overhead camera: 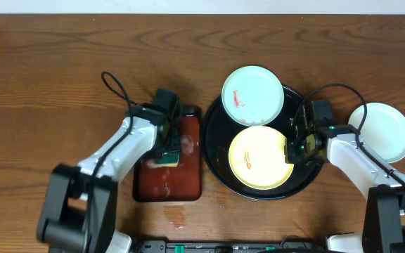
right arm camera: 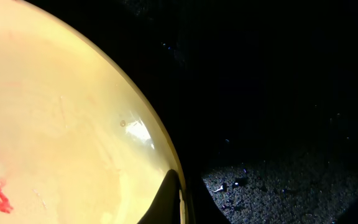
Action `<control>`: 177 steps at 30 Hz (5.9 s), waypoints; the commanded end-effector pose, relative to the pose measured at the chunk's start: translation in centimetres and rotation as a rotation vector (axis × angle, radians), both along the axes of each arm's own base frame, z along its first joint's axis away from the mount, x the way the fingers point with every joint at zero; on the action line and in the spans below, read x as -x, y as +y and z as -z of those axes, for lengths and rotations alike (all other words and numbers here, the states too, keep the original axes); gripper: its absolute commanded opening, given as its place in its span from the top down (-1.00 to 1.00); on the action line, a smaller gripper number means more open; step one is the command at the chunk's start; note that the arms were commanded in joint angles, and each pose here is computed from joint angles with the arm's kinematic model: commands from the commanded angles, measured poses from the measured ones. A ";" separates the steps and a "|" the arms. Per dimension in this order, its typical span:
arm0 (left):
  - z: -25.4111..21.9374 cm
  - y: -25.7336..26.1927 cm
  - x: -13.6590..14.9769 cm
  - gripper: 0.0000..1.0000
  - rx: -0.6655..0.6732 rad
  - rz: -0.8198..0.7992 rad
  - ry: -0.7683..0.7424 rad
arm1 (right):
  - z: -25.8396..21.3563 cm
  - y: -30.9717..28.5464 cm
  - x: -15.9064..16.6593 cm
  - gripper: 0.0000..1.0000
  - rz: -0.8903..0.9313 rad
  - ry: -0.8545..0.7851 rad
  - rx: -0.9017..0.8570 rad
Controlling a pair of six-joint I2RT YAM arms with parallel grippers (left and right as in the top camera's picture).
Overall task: Clean dirty plates on tray and stack at the side
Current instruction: 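Grasp the green sponge again with the left gripper and lift it, then scrub the yellow plate with the sponge while right gripper holds its rim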
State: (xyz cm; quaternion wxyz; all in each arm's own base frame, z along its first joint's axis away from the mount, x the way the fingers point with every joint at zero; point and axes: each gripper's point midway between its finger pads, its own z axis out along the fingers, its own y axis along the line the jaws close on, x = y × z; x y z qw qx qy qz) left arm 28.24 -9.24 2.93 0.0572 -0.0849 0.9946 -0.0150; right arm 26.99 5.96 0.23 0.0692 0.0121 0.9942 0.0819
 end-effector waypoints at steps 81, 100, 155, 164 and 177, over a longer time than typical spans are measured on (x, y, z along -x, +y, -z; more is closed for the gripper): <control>-12.7 -8.5 -0.1 0.85 0.327 0.208 -0.203 | 0.5 -0.7 -0.1 0.98 0.047 0.005 0.049; -4.2 -25.7 4.0 0.85 0.577 0.254 0.036 | 1.1 -0.3 0.5 0.98 0.038 0.024 0.026; 3.2 -24.1 5.0 0.85 0.378 0.388 0.172 | 1.1 -0.3 0.8 0.98 0.038 0.039 0.028; 4.0 -14.2 -0.3 0.85 -0.124 0.261 -0.024 | 1.1 -0.4 0.9 0.97 0.037 0.042 0.029; 0.2 -9.5 -5.0 0.85 -0.464 0.282 -0.271 | 1.1 -0.4 0.9 0.99 0.037 0.043 0.030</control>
